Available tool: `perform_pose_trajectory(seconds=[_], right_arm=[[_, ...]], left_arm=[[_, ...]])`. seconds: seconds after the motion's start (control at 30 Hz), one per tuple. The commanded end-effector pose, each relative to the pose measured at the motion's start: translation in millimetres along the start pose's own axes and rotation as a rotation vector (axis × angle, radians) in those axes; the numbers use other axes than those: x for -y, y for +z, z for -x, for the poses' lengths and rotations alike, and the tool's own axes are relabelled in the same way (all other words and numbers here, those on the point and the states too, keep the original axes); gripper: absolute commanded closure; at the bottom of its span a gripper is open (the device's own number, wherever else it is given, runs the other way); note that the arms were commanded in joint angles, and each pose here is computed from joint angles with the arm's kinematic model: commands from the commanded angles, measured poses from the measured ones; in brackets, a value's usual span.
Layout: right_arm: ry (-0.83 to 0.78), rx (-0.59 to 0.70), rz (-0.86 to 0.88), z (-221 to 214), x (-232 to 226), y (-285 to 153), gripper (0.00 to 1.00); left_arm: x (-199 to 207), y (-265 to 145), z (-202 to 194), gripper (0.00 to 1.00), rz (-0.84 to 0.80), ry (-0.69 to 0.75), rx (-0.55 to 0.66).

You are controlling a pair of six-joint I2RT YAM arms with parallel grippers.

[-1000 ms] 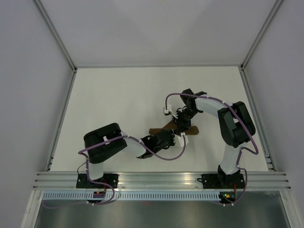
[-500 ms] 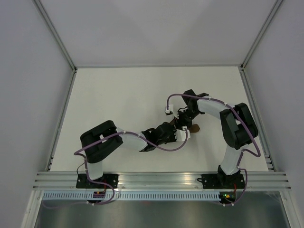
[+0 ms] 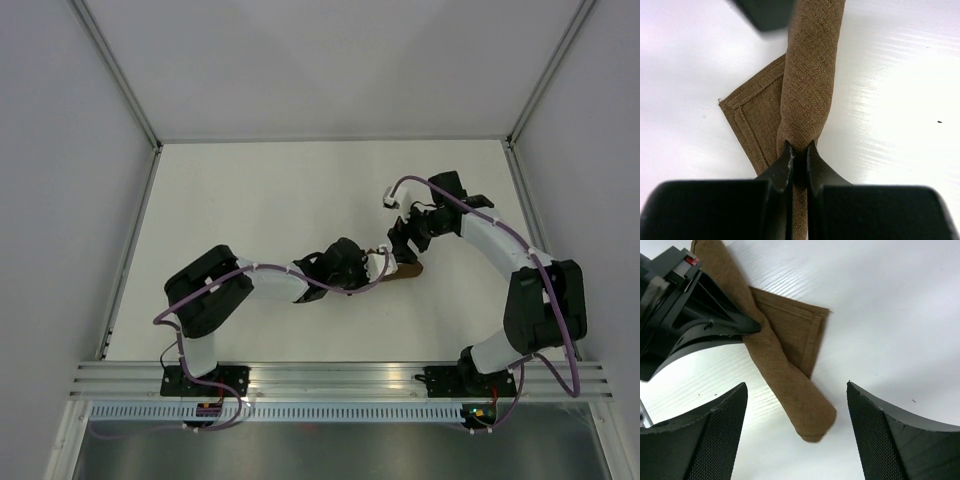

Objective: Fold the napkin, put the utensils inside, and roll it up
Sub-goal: Roll the napkin with the utensil

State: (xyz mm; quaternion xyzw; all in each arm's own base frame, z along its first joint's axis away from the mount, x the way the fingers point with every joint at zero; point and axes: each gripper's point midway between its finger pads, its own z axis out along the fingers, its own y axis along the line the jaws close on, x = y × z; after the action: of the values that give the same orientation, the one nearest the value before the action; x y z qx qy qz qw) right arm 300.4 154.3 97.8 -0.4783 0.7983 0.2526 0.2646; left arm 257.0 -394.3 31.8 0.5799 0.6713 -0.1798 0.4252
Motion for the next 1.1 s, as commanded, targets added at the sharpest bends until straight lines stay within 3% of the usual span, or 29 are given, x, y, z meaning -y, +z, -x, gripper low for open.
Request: perform_pose_trajectory(seconds=[0.0, 0.23, 0.4, 0.47, 0.73, 0.87, 1.07], right_arm=[[0.030, 0.132, -0.053, 17, 6, -23, 0.15], [-0.062, 0.189, -0.103, 3, -16, -37, 0.17], [-0.228, 0.260, -0.178, -1, -34, -43, 0.21], [-0.342, 0.224, -0.239, -10, -47, -29, 0.24], [-0.529, 0.071, -0.322, -36, -55, 21, 0.29], [-0.615, 0.103, -0.423, -23, -48, 30, 0.31], [-0.633, 0.097, -0.397, -25, -55, 38, 0.35]], left_arm=[[57, -14, -67, 0.98, -0.237, -0.207, -0.241], [64, -21, -84, 0.98, -0.435, -0.424, -0.336], [75, -22, -89, 0.98, -0.600, -0.569, -0.400], [75, -21, -96, 0.98, -0.659, -0.650, -0.451], [67, -18, -99, 0.97, -0.664, -0.704, -0.477], [68, -19, -104, 0.96, -0.677, -0.732, -0.500], [70, -17, -107, 0.94, -0.689, -0.758, -0.526]])
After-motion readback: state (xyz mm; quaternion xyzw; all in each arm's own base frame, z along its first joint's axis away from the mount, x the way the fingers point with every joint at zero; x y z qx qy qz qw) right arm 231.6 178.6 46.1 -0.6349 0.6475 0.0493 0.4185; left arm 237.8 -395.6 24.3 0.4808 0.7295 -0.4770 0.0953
